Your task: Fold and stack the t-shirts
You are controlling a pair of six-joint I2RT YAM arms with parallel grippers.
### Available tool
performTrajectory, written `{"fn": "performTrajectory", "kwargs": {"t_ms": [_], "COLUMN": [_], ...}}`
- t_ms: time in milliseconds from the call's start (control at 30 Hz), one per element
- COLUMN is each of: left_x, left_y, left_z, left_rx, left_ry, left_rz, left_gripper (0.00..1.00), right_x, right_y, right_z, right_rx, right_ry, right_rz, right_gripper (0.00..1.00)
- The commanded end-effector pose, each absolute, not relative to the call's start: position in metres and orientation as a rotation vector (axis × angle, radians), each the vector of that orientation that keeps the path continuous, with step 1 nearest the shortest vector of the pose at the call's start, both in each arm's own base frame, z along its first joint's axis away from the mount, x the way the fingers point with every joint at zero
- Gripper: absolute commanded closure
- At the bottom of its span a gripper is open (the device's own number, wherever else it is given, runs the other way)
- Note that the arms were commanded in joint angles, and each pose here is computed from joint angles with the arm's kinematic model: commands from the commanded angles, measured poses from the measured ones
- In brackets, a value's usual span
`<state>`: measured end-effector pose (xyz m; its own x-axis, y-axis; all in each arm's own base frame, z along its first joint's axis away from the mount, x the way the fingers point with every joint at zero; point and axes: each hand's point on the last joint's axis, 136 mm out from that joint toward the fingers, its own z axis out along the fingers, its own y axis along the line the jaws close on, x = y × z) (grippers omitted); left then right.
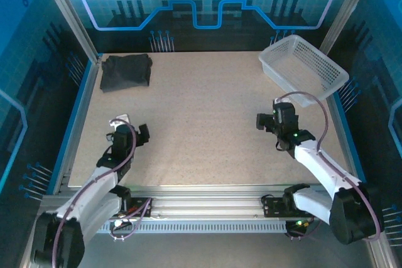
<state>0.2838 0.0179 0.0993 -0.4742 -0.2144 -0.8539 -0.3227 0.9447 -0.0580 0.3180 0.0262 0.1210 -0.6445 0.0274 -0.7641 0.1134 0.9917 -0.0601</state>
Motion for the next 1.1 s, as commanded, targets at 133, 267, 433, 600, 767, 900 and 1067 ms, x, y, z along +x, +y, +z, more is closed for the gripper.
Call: {"fn": "performTrajectory", "kwargs": {"t_ms": [133,267,433,600,767,900,1067], "left_x": [0.334,0.355,0.374,0.372,0.371,0.388,0.396], "left_y": [0.024,0.037,0.048,0.041,0.017,0.015,0.008], "left_z": [0.107,0.112,0.116,0.117,0.111,0.098,0.095], "left_rx": [-0.36,-0.368,-0.387,-0.327,-0.164,-0.175,-0.144], "left_ry": [2.012,1.955,1.848,1.788,1.695,1.848,1.902], "left_rz": [0.104,0.097,-0.001,-0.041,-0.104,-0.093,-0.069], "left_gripper": [0.01,0.01,0.01,0.01,0.01,0.01,0.01], "right_x": [0.345,0.361,0.388,0.399,0.394,0.395,0.396], "right_y": [0.011,0.01,0.005,0.008,0.015,0.015,0.015], "right_z": [0.109,0.104,0.113,0.105,0.093,0.095,0.095], "right_rx": [0.026,0.026,0.03,-0.009,-0.057,-0.056,-0.057], "right_ry": [2.15,2.118,2.029,2.002,1.968,1.961,1.957], "right_rz": [-0.248,-0.196,-0.144,-0.097,-0.054,-0.051,-0.052], "right_gripper": [0.0,0.0,0.0,0.0,0.0,0.0,0.0]}}
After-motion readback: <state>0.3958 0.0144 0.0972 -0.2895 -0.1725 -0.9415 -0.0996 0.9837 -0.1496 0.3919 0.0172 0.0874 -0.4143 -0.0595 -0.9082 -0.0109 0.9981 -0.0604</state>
